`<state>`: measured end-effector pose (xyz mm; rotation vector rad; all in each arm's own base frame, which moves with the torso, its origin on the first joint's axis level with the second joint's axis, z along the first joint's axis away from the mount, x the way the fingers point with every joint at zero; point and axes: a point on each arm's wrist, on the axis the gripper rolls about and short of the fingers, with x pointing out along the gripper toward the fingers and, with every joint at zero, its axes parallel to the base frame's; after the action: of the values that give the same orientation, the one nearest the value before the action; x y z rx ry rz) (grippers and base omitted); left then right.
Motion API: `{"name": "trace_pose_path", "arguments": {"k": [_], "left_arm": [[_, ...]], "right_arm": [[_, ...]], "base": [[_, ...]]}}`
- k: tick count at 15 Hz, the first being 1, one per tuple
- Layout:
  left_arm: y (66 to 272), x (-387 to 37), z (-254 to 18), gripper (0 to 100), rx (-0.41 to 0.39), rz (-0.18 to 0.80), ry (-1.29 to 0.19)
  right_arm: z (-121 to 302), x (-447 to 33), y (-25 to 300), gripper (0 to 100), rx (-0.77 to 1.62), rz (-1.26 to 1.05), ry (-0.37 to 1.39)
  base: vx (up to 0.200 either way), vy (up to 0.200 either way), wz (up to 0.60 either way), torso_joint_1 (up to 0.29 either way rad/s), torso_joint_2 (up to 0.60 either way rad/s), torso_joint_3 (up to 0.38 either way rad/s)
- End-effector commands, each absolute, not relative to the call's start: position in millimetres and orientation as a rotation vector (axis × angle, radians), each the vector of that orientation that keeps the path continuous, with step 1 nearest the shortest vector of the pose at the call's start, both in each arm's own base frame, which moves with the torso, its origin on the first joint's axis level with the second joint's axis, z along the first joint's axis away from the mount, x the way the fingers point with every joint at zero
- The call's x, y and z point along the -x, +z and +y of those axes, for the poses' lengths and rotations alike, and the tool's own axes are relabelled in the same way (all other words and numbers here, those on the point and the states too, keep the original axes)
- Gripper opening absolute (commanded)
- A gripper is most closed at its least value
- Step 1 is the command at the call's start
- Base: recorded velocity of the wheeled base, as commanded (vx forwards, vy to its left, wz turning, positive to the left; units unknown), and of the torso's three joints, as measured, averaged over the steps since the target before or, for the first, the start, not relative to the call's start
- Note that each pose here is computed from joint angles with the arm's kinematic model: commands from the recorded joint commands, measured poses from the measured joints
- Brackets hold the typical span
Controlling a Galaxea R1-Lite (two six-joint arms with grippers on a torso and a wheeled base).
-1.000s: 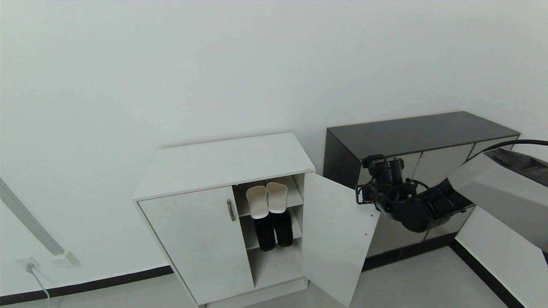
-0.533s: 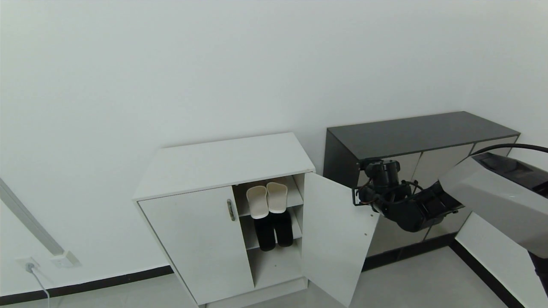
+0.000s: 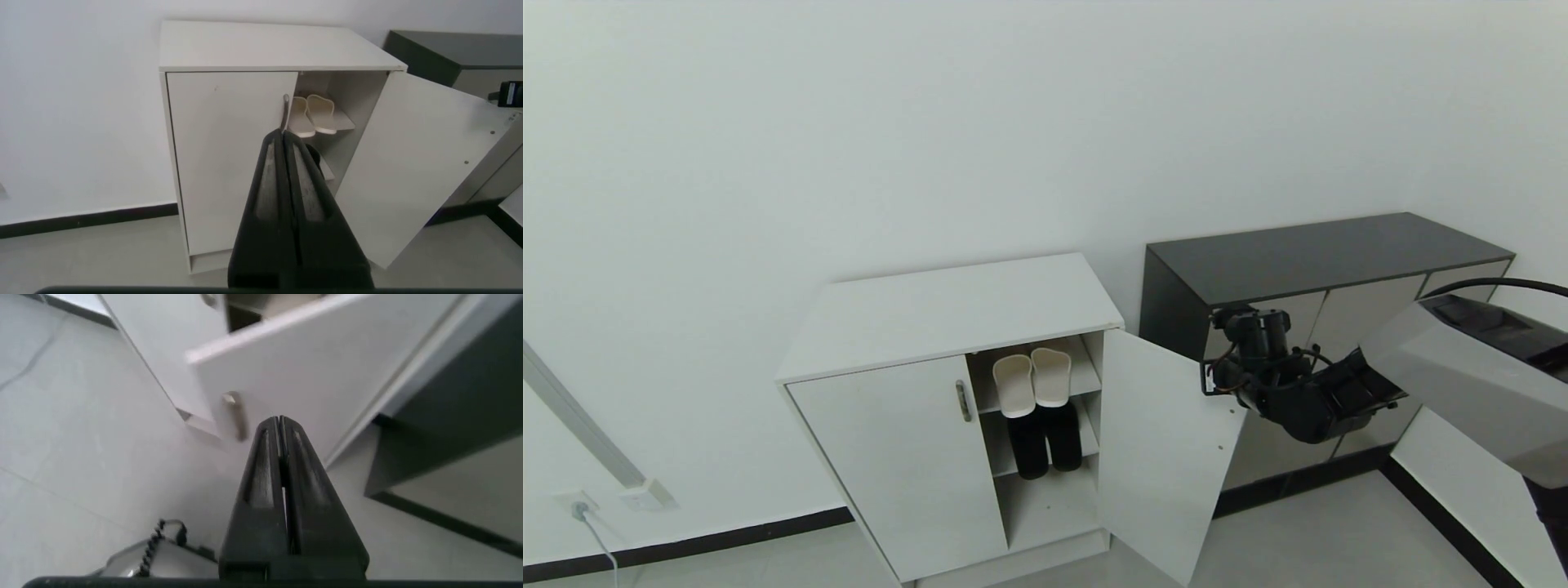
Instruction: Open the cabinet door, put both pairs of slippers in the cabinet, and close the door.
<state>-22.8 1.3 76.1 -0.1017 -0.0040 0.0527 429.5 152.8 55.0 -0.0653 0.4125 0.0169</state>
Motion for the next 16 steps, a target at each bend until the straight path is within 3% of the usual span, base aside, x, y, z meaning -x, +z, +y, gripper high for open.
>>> {"name": "trace_pose_path", "arguments": {"k": [1,5,9,16], "left_arm": [[76.1,22.8,1.3,0,0.101,-0.004,0.054],[76.1,22.8,1.3,0,0.103,-0.004,0.054],[76.1,22.8,1.2,0,0.101,-0.004,0.052],[76.1,22.8,1.2,0,0.101,-0.004,0.052]], "right_arm": [[154.8,-427.0,55.2,0,0.058,0.416,0.020],[169.3,-402.9,59.4,0,0.055,0.436,0.064],[205.8,-340.7,83.2,0,0.042,0.427,0.198],[207.4,-321.9,88.0,0,0.048,0.329,0.254]], "base": [[0.000,0.000,0.00,0.000,0.00,0.000],[0.000,0.000,0.00,0.000,0.00,0.000],[0.000,0.000,0.00,0.000,0.00,0.000],[0.000,0.000,0.00,0.000,0.00,0.000]]}}
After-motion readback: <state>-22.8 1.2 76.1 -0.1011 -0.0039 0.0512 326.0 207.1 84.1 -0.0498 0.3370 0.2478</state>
